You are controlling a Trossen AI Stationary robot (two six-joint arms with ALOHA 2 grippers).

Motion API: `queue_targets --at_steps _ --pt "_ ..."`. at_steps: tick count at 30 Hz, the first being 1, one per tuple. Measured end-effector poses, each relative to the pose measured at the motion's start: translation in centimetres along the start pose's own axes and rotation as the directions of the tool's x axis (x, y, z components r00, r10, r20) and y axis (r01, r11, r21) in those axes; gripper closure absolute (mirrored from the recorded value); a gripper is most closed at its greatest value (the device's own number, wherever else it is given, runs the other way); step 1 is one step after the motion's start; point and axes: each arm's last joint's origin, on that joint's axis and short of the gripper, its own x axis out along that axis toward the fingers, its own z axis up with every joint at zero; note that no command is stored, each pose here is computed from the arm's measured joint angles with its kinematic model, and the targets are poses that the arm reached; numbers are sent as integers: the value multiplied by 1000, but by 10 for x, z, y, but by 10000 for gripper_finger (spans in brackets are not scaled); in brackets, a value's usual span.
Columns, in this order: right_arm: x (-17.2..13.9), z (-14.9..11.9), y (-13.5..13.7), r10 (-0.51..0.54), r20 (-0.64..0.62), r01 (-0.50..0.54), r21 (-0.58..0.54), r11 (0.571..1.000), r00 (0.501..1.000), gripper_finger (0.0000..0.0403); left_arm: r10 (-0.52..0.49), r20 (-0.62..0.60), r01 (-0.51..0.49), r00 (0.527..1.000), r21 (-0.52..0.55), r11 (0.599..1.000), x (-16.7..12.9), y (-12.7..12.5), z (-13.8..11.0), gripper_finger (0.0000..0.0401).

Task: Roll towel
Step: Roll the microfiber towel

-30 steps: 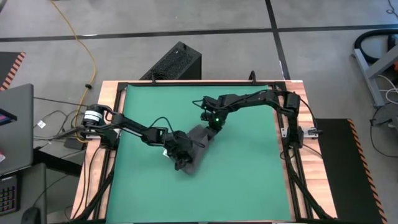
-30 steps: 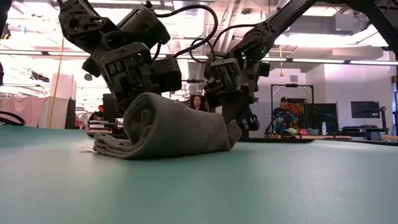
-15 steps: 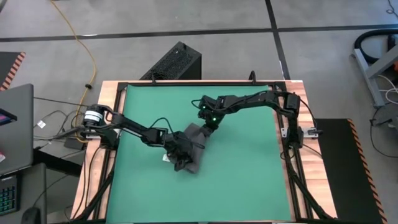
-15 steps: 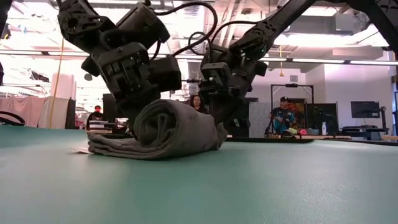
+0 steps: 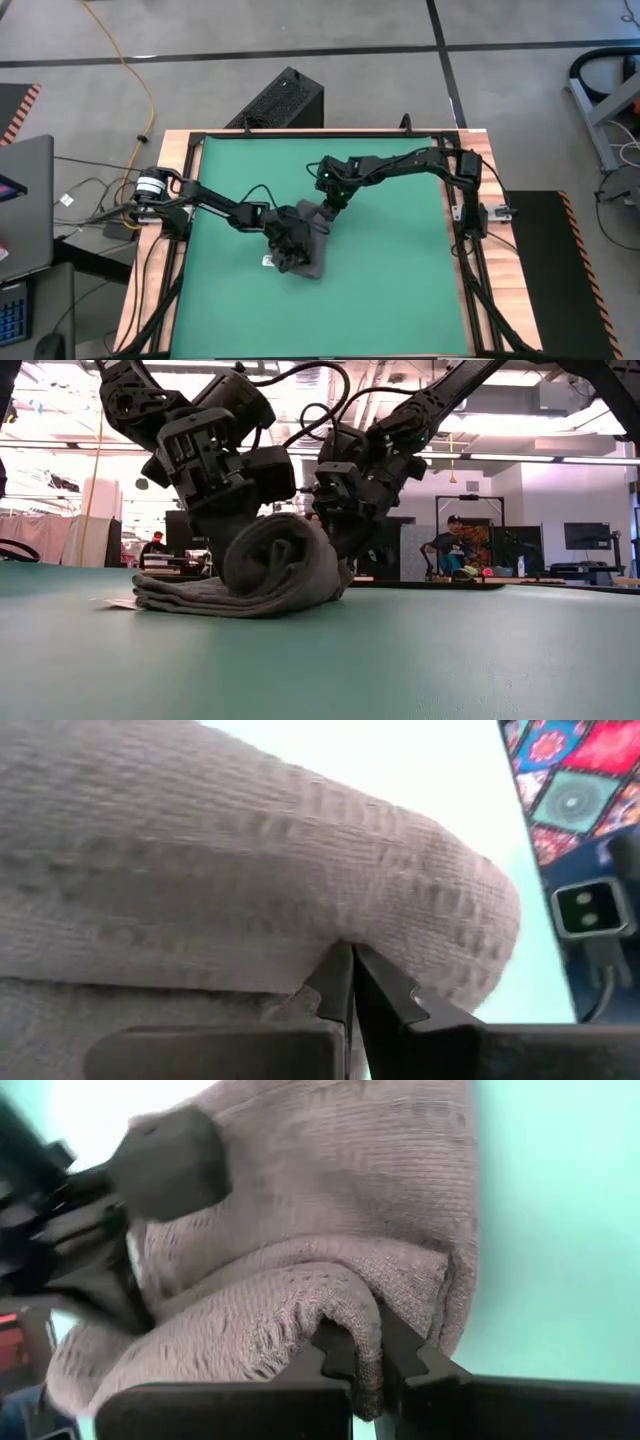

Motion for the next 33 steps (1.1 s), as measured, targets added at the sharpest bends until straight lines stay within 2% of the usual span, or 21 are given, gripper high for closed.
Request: queue_targets --at_steps 3,6,9,14,16,19,21,23,24,25,27,33 --pt "9 -1 -6 -19 -13 19 16 1000 1000 381 -31 43 33 999 -45 998 -1 -3 5 401" --pt "18 -2 -7 -3 -29 3 20 1000 1000 381 -71 107 74 992 -22 997 -1 -11 14 401" --pt "20 -4 -2 -5 -28 5 1 1000 1000 381 -23 102 25 995 -13 1000 2 -9 11 401" --pt "14 -5 4 -19 -20 19 -8 1000 1000 381 56 63 -51 996 -72 996 0 -5 6 401" --pt "13 -7 4 -25 -34 25 -3 1000 999 381 81 107 -71 991 -100 993 -9 -11 11 401" --pt "13 -8 3 -32 -50 32 -8 999 998 381 140 236 -125 962 -78 989 -30 -29 25 401" --pt "13 -9 5 -32 -55 32 -14 999 998 381 255 296 -252 920 -48 967 -44 -37 28 401" --pt "14 -10 6 -36 -56 35 -16 999 998 381 444 320 -462 837 -21 886 -52 -38 24 401" --pt "14 -10 6 -37 -57 36 -16 999 998 381 516 315 -543 796 -3 840 -53 -35 22 401" --pt "14 -11 6 -37 -57 37 -11 999 998 381 557 291 -587 778 20 809 -53 -31 18 401" --pt "14 -11 7 -39 -60 38 -5 999 997 381 582 243 -610 776 54 791 -50 -19 12 401" --pt "14 -12 7 -39 -69 39 9 999 997 381 580 193 -600 792 65 798 -27 12 0 401"
